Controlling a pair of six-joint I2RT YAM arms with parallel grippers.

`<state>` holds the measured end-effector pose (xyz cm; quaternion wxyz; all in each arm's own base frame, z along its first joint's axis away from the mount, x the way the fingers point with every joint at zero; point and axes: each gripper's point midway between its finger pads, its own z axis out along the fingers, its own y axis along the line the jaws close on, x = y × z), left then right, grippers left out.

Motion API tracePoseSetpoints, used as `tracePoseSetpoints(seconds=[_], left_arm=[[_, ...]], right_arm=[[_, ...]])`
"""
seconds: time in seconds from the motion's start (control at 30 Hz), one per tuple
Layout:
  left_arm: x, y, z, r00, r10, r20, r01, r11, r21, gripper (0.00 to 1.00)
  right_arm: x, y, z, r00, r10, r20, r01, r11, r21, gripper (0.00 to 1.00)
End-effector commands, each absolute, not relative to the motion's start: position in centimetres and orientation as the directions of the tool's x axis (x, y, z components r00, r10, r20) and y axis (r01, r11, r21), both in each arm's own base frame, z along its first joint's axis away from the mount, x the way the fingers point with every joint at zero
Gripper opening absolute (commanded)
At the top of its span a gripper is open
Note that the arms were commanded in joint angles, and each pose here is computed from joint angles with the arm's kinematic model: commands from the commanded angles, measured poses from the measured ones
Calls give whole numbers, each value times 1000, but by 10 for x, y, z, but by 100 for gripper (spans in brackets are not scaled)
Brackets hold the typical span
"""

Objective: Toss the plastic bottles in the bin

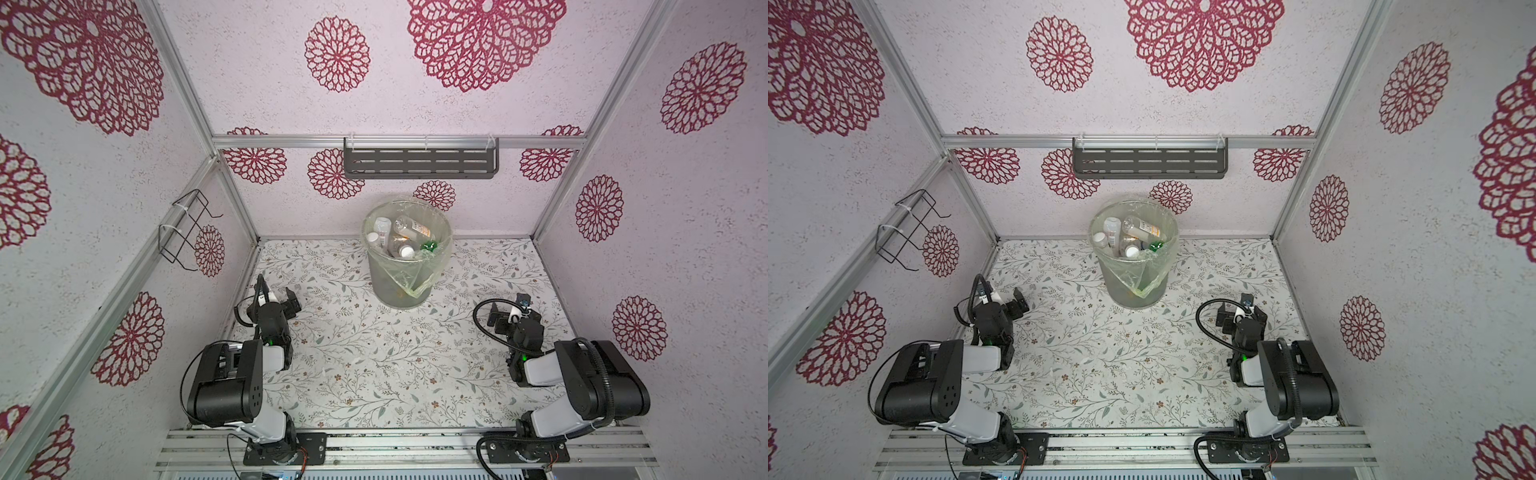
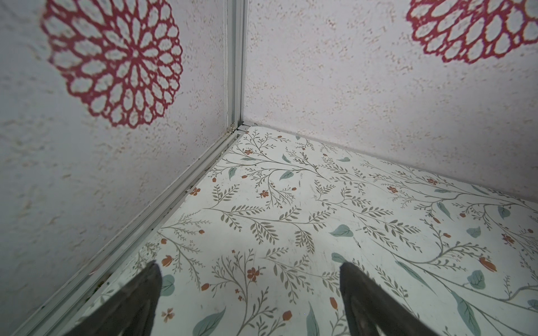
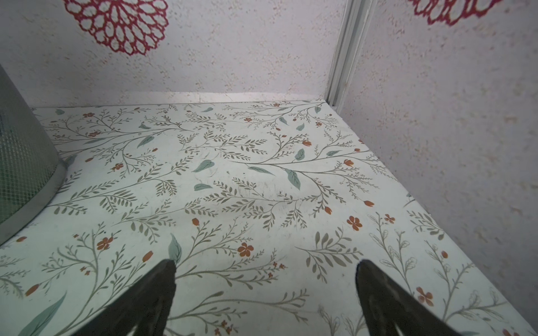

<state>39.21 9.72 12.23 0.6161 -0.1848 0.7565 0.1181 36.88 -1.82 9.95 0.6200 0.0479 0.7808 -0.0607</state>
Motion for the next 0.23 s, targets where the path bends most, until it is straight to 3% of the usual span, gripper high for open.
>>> tracePoseSetpoints(seconds=[0.0, 0.2], left_arm=[[393, 98, 124, -179, -108, -978, -422, 906, -22, 97], [393, 98, 124, -179, -108, -978, -422, 907, -22, 97]], right_arm=[[377, -13, 114, -187, -16, -982, 124, 991, -40, 99], [380, -18, 113, -196, 16, -981, 113, 994, -7, 99]])
